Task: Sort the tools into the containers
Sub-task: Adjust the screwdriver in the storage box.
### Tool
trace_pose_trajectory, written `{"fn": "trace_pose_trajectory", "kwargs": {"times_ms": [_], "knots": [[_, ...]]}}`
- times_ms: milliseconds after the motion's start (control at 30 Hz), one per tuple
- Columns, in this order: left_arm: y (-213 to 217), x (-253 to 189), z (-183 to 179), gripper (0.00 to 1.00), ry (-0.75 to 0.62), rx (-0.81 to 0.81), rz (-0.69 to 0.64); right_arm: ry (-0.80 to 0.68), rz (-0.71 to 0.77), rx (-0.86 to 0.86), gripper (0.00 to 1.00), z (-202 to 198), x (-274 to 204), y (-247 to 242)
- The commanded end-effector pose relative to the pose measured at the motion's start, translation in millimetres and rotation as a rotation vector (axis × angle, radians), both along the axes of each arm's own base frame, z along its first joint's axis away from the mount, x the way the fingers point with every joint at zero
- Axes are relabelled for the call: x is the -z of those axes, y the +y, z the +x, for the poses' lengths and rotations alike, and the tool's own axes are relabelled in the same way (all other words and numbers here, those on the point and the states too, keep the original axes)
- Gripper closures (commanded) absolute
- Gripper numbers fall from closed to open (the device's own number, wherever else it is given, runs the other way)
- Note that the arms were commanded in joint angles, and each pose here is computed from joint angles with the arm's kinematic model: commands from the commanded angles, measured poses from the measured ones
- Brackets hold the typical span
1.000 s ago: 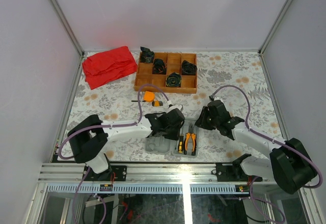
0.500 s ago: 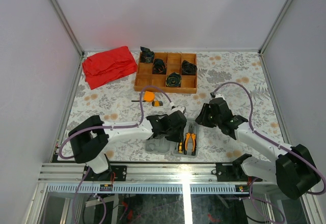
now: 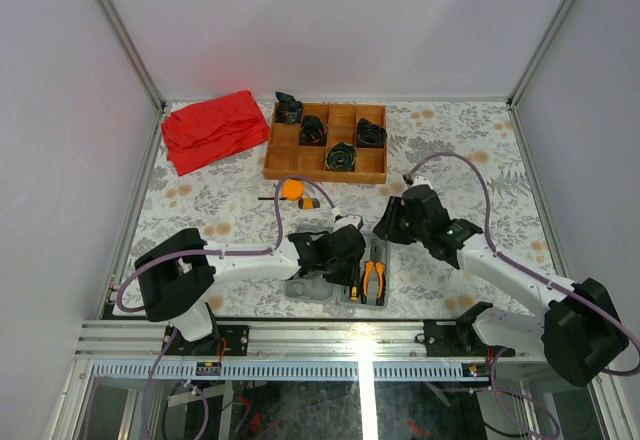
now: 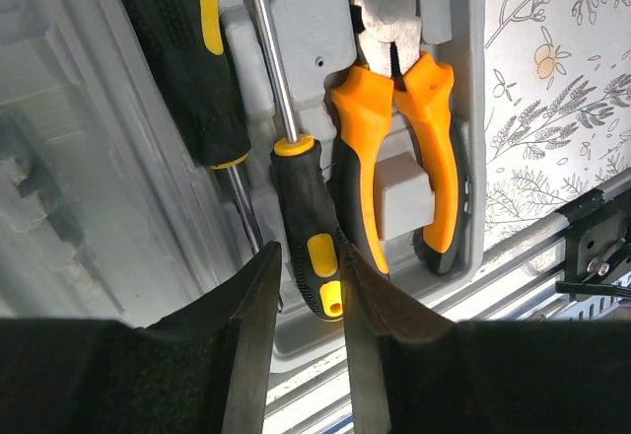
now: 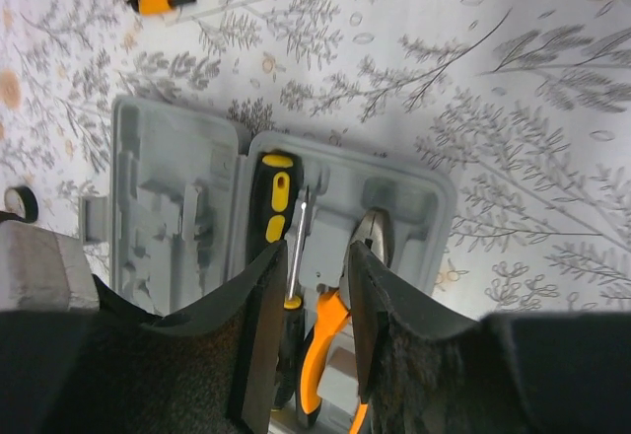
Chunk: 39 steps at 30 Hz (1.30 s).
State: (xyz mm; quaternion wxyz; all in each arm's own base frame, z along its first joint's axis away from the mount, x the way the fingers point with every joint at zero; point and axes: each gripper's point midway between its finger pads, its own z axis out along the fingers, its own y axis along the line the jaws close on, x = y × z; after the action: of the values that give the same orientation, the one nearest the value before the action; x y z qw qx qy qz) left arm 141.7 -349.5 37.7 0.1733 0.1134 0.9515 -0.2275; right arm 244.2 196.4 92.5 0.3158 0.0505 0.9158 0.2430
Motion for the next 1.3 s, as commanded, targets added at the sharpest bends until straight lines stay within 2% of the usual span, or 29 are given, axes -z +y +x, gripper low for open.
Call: {"fn": "trace_pose_trajectory", "kwargs": {"times_ms": [0,433,633,1033,1267], "knots": [[-1.1,6.1,1.3,0.72,-0.015,-0.013,-0.001,-0.028,0.055,-0.033,0.62,6.9,-15.6,29.0],[1.5,15.5,-2.8,0.79,0.003,-0.016,0.002,0.067,-0.003,-0.025,0.75,0.7,8.7,43.4],[1.5,15.3,-3.1,0.8,0.004,-0.02,-0.002,0.102,-0.003,-0.049,0.82,-0.9,20.0,50.7],[1.9,17.4,-3.3,0.8,0.005,-0.016,0.007,0.149,0.0,-0.094,0.89,-4.5,34.1,61.2],[1.9,18.4,-3.1,0.8,0.005,-0.015,0.01,0.168,-0.004,-0.104,0.96,-6.3,41.6,63.0]]}}
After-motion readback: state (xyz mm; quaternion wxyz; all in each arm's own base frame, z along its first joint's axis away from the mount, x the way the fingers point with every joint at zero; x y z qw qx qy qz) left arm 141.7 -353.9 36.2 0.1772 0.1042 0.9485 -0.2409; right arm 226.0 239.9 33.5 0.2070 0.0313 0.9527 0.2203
